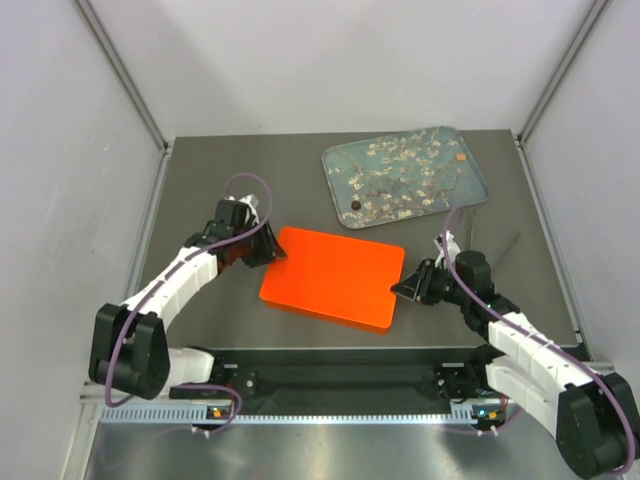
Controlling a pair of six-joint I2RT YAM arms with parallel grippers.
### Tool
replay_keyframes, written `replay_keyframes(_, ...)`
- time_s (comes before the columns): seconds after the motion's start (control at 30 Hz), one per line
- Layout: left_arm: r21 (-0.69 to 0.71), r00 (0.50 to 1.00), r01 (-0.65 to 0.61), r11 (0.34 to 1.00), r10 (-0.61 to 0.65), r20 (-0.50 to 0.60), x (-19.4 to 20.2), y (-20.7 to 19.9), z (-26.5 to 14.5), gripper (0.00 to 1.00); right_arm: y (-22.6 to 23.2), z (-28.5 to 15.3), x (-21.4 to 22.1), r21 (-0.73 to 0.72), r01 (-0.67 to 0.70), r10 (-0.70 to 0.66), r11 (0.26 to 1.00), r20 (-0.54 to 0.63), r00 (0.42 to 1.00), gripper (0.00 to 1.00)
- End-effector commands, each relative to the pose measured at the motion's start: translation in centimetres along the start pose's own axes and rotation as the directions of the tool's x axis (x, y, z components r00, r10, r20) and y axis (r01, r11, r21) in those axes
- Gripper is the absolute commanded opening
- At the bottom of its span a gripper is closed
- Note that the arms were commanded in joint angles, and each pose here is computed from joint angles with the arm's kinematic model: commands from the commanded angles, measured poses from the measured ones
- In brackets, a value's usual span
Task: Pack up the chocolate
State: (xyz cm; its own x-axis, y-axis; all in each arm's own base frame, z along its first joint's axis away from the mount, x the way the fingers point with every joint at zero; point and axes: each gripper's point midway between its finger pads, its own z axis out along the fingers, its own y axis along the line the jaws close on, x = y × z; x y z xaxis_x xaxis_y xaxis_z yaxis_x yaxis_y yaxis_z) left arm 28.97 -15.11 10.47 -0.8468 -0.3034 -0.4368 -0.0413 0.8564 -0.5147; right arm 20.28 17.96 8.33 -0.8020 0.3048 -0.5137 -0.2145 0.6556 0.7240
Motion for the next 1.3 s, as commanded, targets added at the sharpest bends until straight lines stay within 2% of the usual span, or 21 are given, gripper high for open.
replay_keyframes(0.0, 0.092, 0.998, -0.041, 0.995, 0.037, 0.044, -1.8, -2.2, 0.1, 0.43, 0.7, 0.0, -2.6, 0.014, 0.064, -0.065, 0.998, 0.102, 0.993, 0.19)
replay_keyframes(0.37, 0.116, 0.999, -0.046, 0.992, 0.042, 0.035, -2.4, -2.7, 1.3, 0.43, -0.9, -0.2, -3.0, 0.111, 0.027, -0.042, 0.994, 0.133, 0.99, 0.31)
replay_keyframes(0.57, 0.156, 0.998, -0.059, 0.986, 0.052, 0.045, -3.0, -3.7, 1.2, 0.45, -1.2, -0.3, -3.4, 0.133, 0.006, -0.027, 0.991, 0.153, 0.988, 0.32)
replay_keyframes(0.67, 0.148, 0.995, -0.078, 0.986, 0.069, 0.067, -3.7, -4.0, 0.5, 0.5, -0.9, -0.4, -3.9, 0.133, 0.009, -0.031, 0.991, 0.165, 0.986, 0.32)
replay_keyframes(0.8, 0.078, 0.99, -0.093, 0.993, 0.084, 0.111, -5.2, -3.8, -1.3, 0.58, -0.9, -0.6, -4.0, 0.148, 0.001, -0.024, 0.989, 0.155, 0.988, 0.33)
replay_keyframes(0.97, -0.067, 0.978, -0.095, 0.993, 0.106, 0.181, -6.8, -2.6, -4.9, 0.6, -0.8, -1.3, -4.4, 0.182, -0.004, -0.023, 0.983, 0.147, 0.989, 0.34)
replay_keyframes(1.03, -0.072, 0.974, -0.097, 0.993, 0.11, 0.199, -6.7, -2.7, -6.1, 0.6, -0.7, -1.4, -4.8, 0.192, 0.003, -0.033, 0.981, 0.153, 0.988, 0.34)
replay_keyframes(1.17, 0.024, 0.967, -0.134, 0.991, 0.126, 0.222, -6.4, -4.3, -6.9, 0.58, 0.3, -2.0, -6.3, 0.192, 0.03, -0.066, 0.981, 0.18, 0.981, 0.34)
replay_keyframes(1.27, 0.131, 0.973, -0.138, 0.982, 0.11, 0.201, -5.8, -5.9, -6.1, 0.55, 2.1, -2.0, -8.1, 0.164, 0.074, -0.106, 0.984, 0.196, 0.975, 0.3)
